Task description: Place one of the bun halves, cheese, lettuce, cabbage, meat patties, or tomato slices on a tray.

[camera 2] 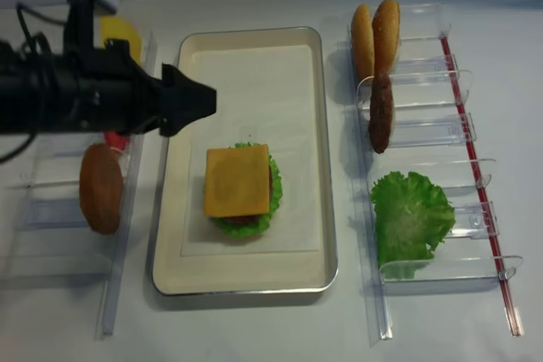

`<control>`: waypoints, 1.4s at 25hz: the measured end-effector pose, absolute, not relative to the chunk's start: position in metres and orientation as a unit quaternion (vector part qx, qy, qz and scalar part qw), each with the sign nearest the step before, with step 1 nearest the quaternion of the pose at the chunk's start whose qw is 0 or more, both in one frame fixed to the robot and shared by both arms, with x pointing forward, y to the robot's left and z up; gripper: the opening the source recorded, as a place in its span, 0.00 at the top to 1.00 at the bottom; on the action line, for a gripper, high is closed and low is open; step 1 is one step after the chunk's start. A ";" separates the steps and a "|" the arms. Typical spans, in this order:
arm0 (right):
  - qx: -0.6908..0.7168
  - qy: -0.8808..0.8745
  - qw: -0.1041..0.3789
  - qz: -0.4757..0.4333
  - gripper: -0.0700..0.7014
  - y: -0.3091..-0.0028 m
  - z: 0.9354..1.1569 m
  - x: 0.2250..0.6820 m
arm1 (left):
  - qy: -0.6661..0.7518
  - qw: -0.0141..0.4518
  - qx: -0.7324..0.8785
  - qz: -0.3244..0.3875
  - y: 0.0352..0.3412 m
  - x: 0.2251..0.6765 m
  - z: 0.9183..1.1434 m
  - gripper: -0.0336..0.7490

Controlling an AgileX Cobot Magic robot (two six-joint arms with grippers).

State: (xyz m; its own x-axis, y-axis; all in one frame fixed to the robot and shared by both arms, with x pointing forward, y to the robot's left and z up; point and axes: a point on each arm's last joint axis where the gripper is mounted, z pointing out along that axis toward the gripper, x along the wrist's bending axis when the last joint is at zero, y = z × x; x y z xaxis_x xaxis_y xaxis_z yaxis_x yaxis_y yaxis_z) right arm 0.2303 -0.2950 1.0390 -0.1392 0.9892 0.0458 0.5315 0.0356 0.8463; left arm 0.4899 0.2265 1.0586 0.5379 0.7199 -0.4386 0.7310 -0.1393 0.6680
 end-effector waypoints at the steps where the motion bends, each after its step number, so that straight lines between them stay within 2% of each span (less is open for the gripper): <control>1: 0.582 0.653 0.302 0.378 0.07 -0.295 1.039 0.230 | 0.474 0.428 0.770 -0.007 0.228 0.490 1.064 0.16; 4: 0.582 0.653 0.302 0.378 0.07 -0.295 1.039 0.230 | 0.470 0.365 0.804 0.007 0.236 0.490 1.076 0.16; 9: 0.582 0.653 0.302 0.378 0.07 -0.295 1.039 0.230 | 0.516 0.231 0.822 0.065 0.260 0.493 1.093 0.17; 13: 0.582 0.653 0.302 0.378 0.07 -0.295 1.039 0.230 | 0.567 0.174 0.798 0.111 0.275 0.495 1.108 0.18; 15: 0.582 0.653 0.302 0.378 0.07 -0.295 1.039 0.230 | 0.589 0.160 0.782 0.127 0.279 0.495 1.113 0.18; 19: 0.582 0.653 0.302 0.378 0.07 -0.295 1.039 0.230 | 0.601 0.156 0.765 0.167 0.286 0.482 1.128 0.18; 24: 0.582 0.653 0.302 0.378 0.07 -0.295 1.039 0.230 | 0.600 0.180 0.748 0.219 0.292 0.438 1.162 0.18; 30: 0.582 0.653 0.302 0.378 0.07 -0.295 1.039 0.230 | 0.593 0.235 0.708 0.303 0.300 0.366 1.201 0.18; 35: 0.582 0.653 0.302 0.378 0.07 -0.295 1.039 0.230 | 0.589 0.281 0.674 0.347 0.304 0.309 1.215 0.20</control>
